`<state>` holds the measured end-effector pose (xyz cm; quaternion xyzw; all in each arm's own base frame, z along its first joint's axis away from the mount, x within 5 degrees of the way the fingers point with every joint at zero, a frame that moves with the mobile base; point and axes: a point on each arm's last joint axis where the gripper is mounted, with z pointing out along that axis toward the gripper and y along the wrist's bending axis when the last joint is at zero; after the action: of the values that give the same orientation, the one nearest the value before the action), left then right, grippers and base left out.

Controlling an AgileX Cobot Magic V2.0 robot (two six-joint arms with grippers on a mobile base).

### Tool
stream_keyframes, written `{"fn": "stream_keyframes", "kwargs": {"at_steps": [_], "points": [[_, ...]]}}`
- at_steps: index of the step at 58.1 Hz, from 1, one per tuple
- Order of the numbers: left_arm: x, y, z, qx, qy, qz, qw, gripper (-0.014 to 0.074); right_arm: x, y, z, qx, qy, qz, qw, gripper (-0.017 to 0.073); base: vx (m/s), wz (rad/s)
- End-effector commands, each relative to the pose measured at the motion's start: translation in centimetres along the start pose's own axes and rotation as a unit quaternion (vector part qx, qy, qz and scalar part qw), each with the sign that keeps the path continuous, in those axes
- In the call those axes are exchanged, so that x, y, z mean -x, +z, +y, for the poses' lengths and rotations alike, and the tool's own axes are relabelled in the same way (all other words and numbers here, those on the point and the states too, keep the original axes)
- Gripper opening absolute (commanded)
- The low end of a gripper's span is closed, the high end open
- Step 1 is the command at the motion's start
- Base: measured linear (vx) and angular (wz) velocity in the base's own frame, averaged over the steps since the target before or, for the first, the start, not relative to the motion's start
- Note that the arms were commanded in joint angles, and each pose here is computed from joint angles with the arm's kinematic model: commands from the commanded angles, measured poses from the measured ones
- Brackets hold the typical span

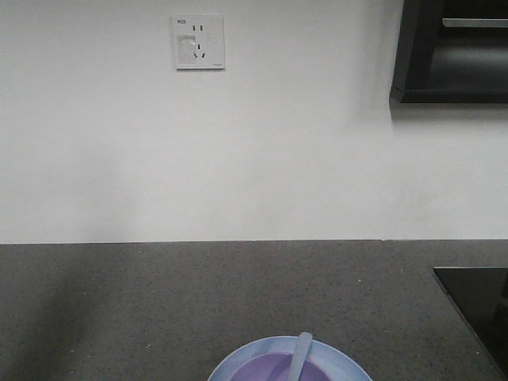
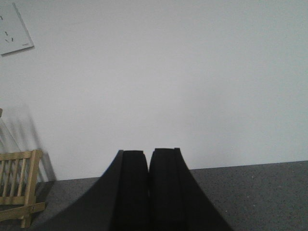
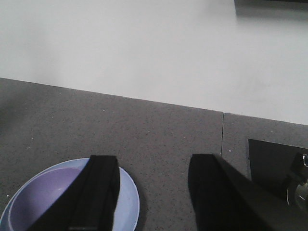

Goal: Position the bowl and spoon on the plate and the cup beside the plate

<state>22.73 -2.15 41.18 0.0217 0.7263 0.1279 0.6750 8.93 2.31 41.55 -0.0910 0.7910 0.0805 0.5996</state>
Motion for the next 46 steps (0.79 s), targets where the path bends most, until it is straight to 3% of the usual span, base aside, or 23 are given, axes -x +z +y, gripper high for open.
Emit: {"fn": "stream_keyframes", "kwargs": {"at_steps": [1, 17, 25, 27, 28, 36, 37, 39, 41, 45, 46], "points": [[1.3, -0.6, -0.1, -0.022, -0.02, -0.027, 0.999, 0.0114, 1.4, -0.4, 0.0, 0.003, -0.002, -0.045, 0.999, 0.0409, 0.0, 0.0], [1.4, -0.6, -0.3, -0.03, -0.021, -0.03, 0.999, 0.012, 1.4, -0.4, 0.0, 0.003, -0.002, -0.045, 0.999, 0.0409, 0.0, 0.0], [1.3, -0.6, -0.5, -0.041, -0.047, -0.046, 0.997, 0.0122, 1.4, -0.4, 0.0, 0.003, -0.002, -0.045, 0.999, 0.0409, 0.0, 0.0], [1.1, -0.6, -0.6, -0.044, -0.035, -0.054, 0.997, 0.0123, 1.4, -0.4, 0.0, 0.003, -0.002, -0.045, 0.999, 0.0409, 0.0, 0.0], [1.1, -0.6, -0.7, -0.049, -0.061, -0.055, 0.995, 0.0125, 1.4, -0.4, 0.0, 0.003, -0.002, -0.045, 0.999, 0.0409, 0.0, 0.0], [0.1, -0.6, -2.2, -0.123, -0.108, -0.069, 0.984, 0.013, 1.4, -0.4, 0.0, 0.003, -0.002, -0.045, 0.999, 0.0409, 0.0, 0.0], [0.1, -0.6, -2.3, -0.129, -0.093, -0.071, 0.985, 0.013, 1.4, -0.4, 0.0, 0.003, -0.002, -0.045, 0.999, 0.0409, 0.0, 0.0], [-0.1, -0.6, -2.7, -0.155, -0.094, -0.063, 0.981, 0.013, 1.4, -0.4, 0.0, 0.003, -0.002, -0.045, 0.999, 0.0409, 0.0, 0.0], [0.0, -0.7, -2.7, -0.165, -0.073, -0.063, 0.982, 0.013, 1.4, -0.4, 0.0, 0.003, -0.002, -0.045, 0.999, 0.0409, 0.0, 0.0], [0.0, -0.7, -2.8, -0.194, -0.113, -0.03, 0.974, 0.013, 1.4, -0.4, 0.0, 0.003, -0.002, -0.045, 0.999, 0.0409, 0.0, 0.0], [0.1, -0.7, -2.6, -0.198, -0.099, -0.023, 0.975, 0.013, 1.4, -0.4, 0.0, 0.003, -0.002, -0.045, 0.999, 0.0409, 0.0, 0.0]]}}
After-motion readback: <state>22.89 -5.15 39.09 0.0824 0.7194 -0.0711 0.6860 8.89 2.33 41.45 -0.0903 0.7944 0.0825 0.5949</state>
